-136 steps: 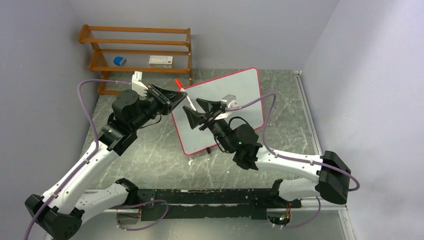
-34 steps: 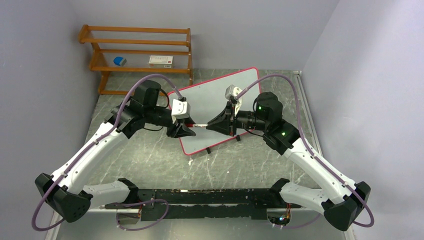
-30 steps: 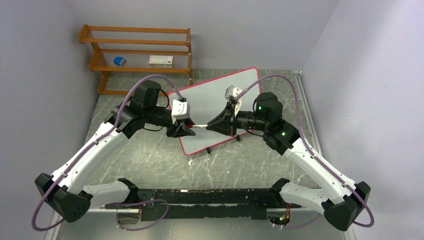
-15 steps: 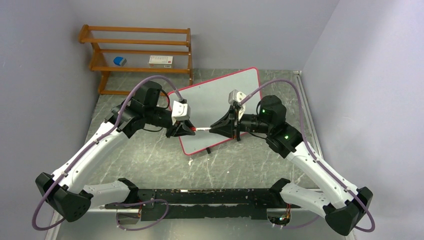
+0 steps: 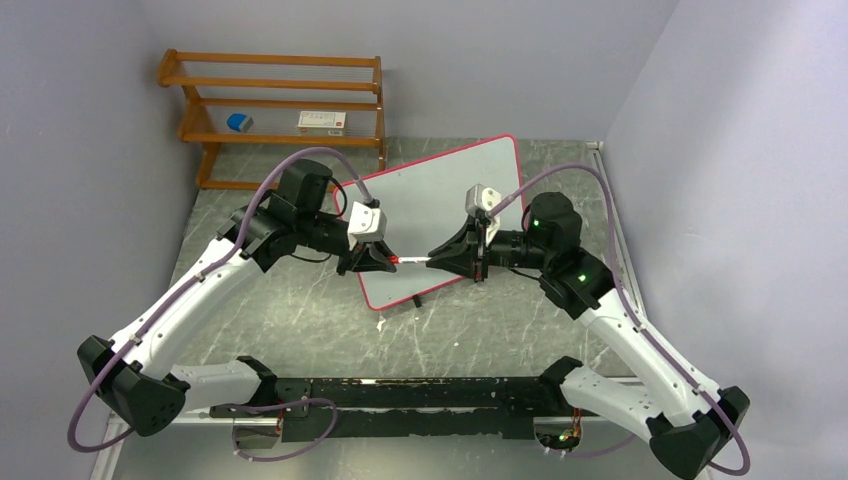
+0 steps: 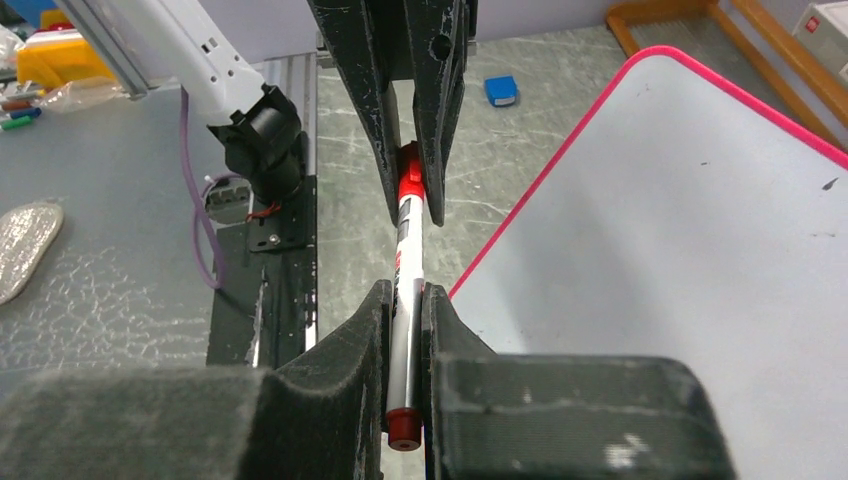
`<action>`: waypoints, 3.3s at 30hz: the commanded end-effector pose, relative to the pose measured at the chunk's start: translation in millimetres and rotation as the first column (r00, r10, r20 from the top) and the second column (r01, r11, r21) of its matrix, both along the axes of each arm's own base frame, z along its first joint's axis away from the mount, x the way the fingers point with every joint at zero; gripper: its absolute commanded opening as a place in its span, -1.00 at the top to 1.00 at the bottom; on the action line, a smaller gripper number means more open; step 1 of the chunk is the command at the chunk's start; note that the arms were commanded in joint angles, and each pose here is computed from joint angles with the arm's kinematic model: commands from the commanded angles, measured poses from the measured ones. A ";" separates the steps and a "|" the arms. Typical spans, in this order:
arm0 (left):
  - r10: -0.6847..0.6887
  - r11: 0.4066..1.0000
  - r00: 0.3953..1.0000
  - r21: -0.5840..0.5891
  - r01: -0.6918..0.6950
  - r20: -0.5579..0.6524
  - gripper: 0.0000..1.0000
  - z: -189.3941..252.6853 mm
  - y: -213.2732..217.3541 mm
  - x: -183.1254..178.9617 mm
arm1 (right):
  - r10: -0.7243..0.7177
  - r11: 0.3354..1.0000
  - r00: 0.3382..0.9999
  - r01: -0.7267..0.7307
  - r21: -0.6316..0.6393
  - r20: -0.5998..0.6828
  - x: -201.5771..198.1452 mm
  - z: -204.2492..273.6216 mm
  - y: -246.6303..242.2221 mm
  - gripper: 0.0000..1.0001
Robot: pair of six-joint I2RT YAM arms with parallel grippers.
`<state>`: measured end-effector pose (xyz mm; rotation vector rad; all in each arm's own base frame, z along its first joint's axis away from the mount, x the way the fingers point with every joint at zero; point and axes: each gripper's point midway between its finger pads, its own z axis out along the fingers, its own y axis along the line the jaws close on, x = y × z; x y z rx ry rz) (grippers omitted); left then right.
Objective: Write a sentence on the whiteboard
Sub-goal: Open the whiteboard marker at the center of the board, then place the pen cap at the center of the board.
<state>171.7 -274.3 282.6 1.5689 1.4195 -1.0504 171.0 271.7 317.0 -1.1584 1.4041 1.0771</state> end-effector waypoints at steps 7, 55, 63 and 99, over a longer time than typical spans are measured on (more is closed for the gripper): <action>-0.019 1.000 1.000 0.004 0.019 0.005 0.90 -2.1 9.4 -5.1 | -0.093 0.996 0.989 0.092 0.012 0.113 -0.1 16.4 -35.9 1.00; 0.995 -0.093 -0.095 0.556 -0.826 0.025 0.90 -201.0 232.8 191.5 | -0.509 0.860 0.850 0.498 0.109 0.134 36.2 35.1 -85.4 1.00; 0.993 -0.114 -0.108 0.629 -0.769 0.048 0.89 -238.2 240.2 182.9 | -0.513 0.858 0.849 0.503 0.102 0.130 39.8 31.4 -84.4 1.00; 0.994 -0.074 -0.107 0.542 -0.837 -0.028 -0.98 -194.3 232.6 175.7 | -0.510 0.860 0.852 0.502 0.091 0.119 40.4 30.8 -83.1 1.00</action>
